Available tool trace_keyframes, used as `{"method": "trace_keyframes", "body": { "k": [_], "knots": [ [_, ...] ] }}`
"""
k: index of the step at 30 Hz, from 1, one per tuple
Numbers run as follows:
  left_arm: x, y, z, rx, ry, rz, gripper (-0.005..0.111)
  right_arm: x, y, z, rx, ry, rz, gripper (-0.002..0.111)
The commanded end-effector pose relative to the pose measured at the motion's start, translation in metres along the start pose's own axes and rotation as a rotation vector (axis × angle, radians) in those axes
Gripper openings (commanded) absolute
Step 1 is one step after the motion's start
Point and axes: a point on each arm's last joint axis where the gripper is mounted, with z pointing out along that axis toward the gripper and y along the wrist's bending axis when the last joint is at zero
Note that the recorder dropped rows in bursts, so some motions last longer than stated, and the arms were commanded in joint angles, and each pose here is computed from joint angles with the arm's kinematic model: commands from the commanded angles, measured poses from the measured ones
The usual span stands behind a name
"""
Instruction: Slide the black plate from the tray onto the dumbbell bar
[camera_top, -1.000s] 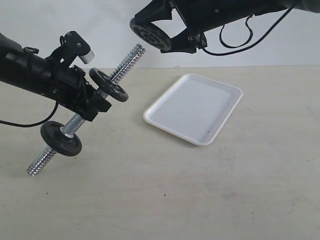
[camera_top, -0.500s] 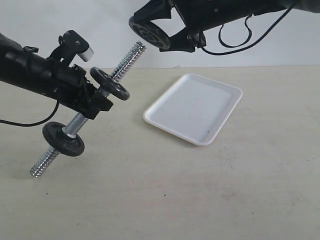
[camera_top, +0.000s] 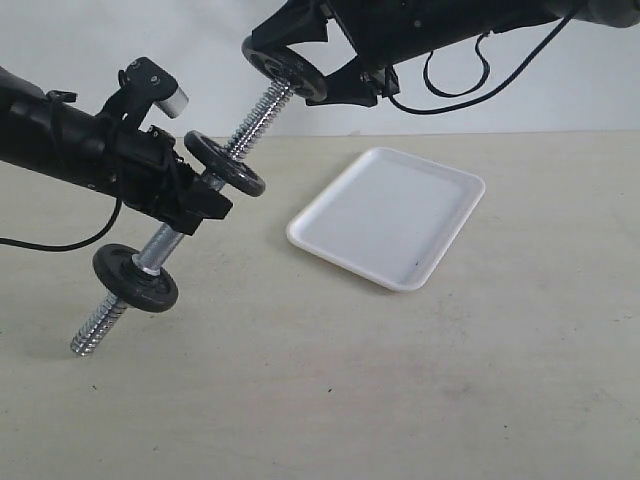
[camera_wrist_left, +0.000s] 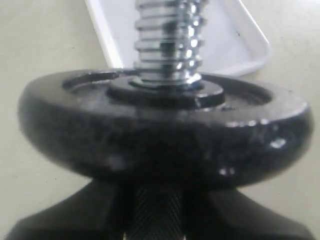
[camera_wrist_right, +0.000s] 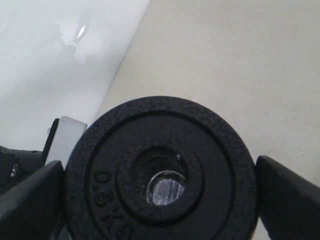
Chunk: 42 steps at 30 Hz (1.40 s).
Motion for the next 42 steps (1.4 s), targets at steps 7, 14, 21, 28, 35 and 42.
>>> {"method": "trace_keyframes", "body": {
  "k": [7,14,21,28,35,42],
  "knots": [
    [-0.0297,-0.0016,-0.0202,-0.023,-0.138,-0.052,0.004,-0.0017,0.0146,-0.0041,-0.041,0.011,-0.030,0.000],
    [-0.0293,-0.0008,-0.0201,-0.033,-0.133,-0.046,0.004,0.0027,0.0130,-0.0042,-0.023,0.060,-0.028,0.000],
    [-0.0289,0.0009,-0.0201,-0.051,-0.130,-0.043,0.004,0.0040,0.0138,-0.0043,-0.033,0.074,-0.023,0.000],
    [-0.0281,0.0012,-0.0201,-0.056,-0.120,-0.030,0.004,0.0035,0.0121,-0.0074,-0.034,0.076,-0.021,0.000],
    [-0.0273,0.0028,-0.0207,-0.064,-0.118,-0.029,0.004,0.0041,0.0125,-0.0074,-0.038,0.081,-0.020,0.000],
    [-0.0245,0.0061,-0.0206,-0.101,-0.093,-0.020,0.004,0.0041,0.0124,-0.0074,-0.037,0.082,-0.020,0.000]
  ]
}}
